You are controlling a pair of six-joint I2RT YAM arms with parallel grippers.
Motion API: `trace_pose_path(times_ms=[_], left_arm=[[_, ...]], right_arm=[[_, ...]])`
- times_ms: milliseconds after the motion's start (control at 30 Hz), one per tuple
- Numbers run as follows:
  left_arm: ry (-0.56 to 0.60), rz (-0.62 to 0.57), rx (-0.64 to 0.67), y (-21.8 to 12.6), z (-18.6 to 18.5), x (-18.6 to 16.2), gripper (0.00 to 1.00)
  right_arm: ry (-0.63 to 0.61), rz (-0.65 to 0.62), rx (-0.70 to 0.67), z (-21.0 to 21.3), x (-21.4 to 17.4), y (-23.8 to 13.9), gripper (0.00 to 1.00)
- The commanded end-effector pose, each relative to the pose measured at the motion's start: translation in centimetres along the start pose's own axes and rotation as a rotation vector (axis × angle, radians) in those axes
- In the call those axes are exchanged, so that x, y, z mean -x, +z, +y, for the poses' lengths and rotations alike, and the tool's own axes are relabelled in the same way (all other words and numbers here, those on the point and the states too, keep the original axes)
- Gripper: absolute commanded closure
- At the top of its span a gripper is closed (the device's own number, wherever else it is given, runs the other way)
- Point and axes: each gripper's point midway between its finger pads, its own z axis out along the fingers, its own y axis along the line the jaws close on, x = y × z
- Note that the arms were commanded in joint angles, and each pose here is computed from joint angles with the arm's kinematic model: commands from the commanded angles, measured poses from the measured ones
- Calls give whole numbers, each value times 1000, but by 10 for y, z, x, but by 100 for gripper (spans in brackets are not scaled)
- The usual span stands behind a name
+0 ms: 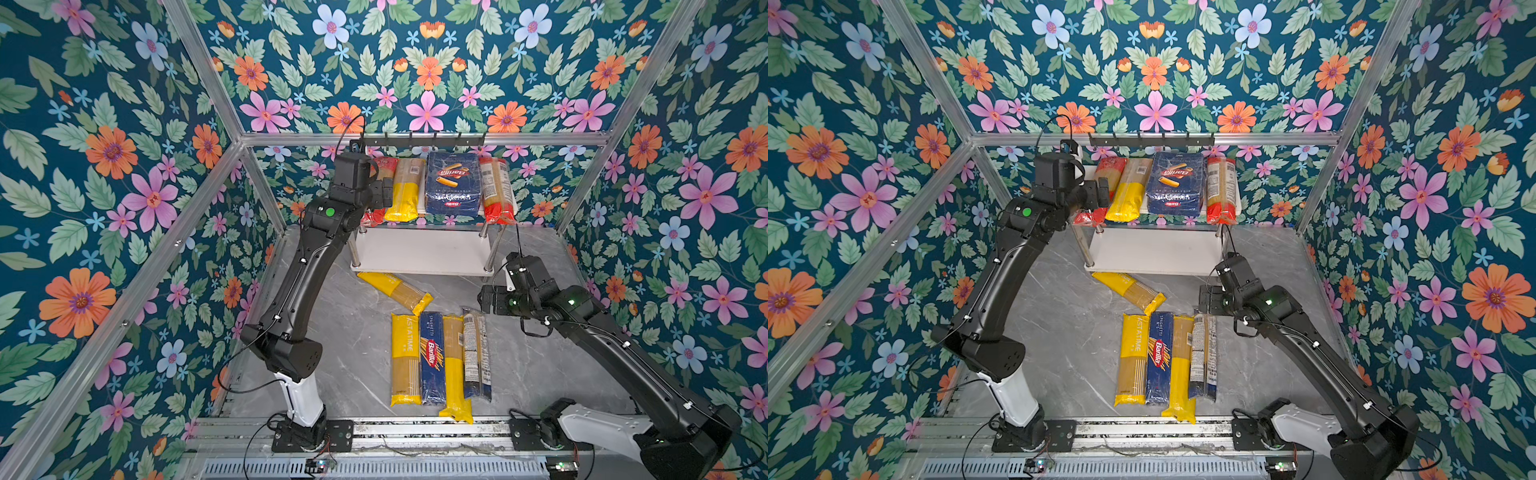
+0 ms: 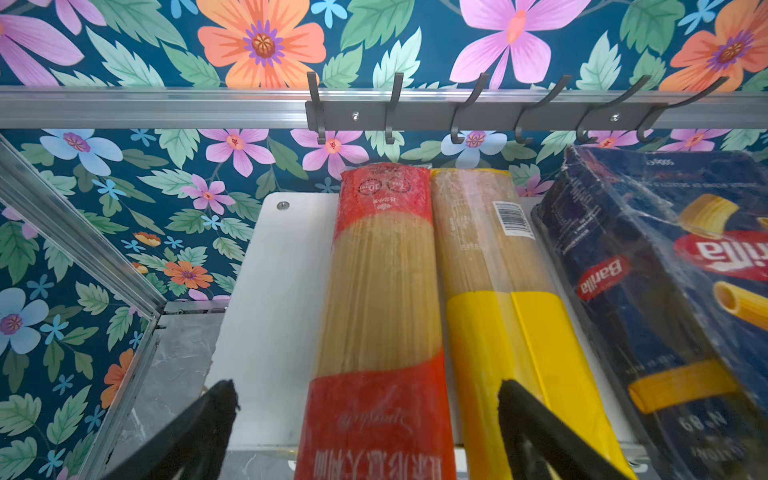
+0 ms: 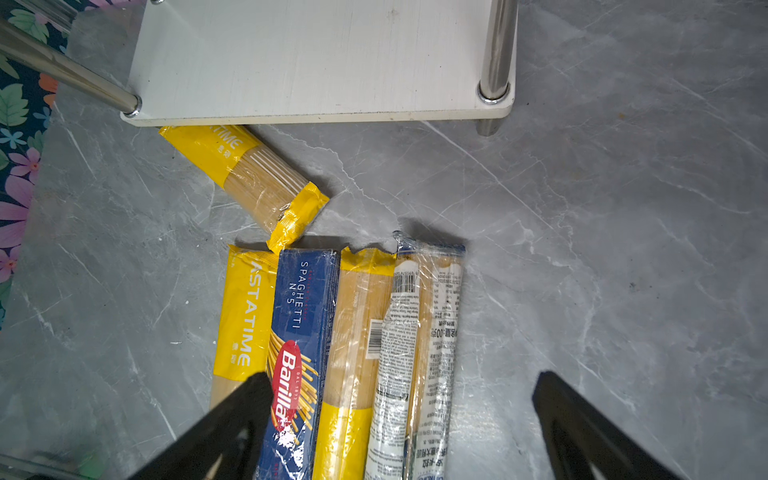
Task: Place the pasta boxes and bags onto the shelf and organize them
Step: 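Stand the red-and-yellow bag beside the clear yellow-ended bag and open the left gripper, then withdraw the left gripper from the shelf and lower it toward the table packs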
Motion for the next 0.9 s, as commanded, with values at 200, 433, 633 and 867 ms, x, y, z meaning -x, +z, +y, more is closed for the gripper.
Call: trace_pose_path(times_ms=[200, 433, 633, 867], left_arm=[[-46, -34, -39, -33, 5, -5, 8], [-109, 31, -84, -46, 4, -47, 23], [-139, 61, -116, -53, 2, -76, 33], [-108, 62, -74, -44, 9, -90, 35]], right_arm=[[35, 4, 21, 2, -3, -8, 1], [47, 24, 31, 0, -11, -13, 1], [67, 36, 40, -3, -22, -19, 1], [73, 48, 17, -7, -28, -23, 1]])
